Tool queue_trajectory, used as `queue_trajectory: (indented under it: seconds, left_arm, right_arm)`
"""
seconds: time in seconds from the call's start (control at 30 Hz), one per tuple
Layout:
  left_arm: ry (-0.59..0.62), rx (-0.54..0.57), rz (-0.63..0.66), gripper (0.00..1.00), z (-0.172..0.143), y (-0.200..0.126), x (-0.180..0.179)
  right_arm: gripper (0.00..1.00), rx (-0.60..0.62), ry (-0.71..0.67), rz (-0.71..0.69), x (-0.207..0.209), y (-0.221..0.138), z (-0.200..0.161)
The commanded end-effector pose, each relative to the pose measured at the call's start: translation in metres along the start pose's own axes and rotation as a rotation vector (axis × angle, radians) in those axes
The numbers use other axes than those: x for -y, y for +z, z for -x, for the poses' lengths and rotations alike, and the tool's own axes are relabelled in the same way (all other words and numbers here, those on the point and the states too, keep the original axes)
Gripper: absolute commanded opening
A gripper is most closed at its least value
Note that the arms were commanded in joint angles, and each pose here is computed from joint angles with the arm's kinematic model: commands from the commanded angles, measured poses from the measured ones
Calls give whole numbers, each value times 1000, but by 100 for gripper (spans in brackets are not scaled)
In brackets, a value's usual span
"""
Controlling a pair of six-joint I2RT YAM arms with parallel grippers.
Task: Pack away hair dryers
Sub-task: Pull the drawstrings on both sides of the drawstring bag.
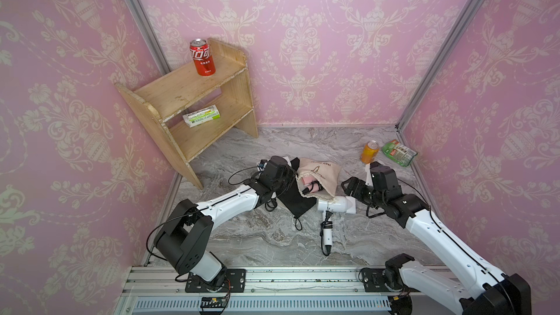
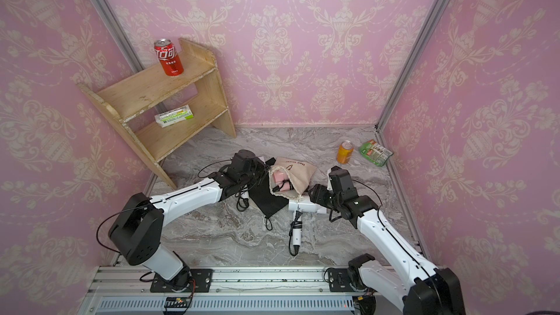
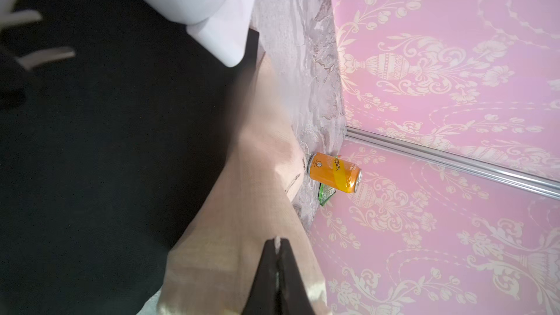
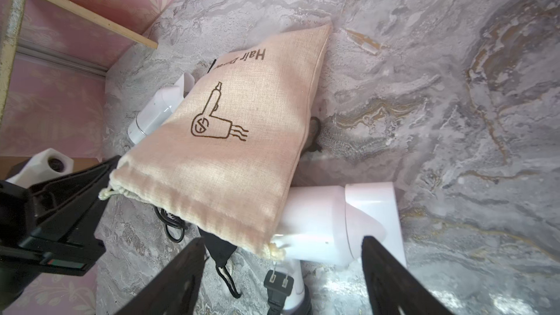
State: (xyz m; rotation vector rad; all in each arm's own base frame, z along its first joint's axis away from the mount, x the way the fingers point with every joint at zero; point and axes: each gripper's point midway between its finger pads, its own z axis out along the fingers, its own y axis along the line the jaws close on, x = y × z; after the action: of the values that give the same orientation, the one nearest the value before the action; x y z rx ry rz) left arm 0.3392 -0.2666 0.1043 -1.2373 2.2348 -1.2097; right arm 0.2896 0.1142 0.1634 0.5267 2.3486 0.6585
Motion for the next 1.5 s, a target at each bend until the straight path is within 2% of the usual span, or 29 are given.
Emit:
queue_trajectory:
  seconds: [0.0, 0.17, 0.4, 0.8, 1.17, 1.3, 1.47]
  left_arm:
    - [106, 65, -15, 0, 6, -14, 28]
    - [161, 82, -31, 0, 6, -12, 55]
    - [187, 83, -45, 0, 6, 4, 76]
    - [190, 102, -58, 0, 18, 8, 89]
    - [187, 101, -65, 0, 21, 7, 91]
    - [185, 102, -63, 0, 21, 7, 90]
    - [185, 107, -65, 0, 23, 7, 90]
  right_arm:
    - [87, 12, -65, -42, 11, -7, 0]
    - [82, -53, -113, -46, 16, -1, -14]
    - [67, -144, -174, 22, 14, 13, -37]
    - [60, -222, -384, 101, -15, 37, -70]
    - [52, -234, -447, 153, -30, 56, -71]
    - [38, -267, -452, 181, -37, 61, -77]
    - [1, -287, -459, 179, -38, 61, -83]
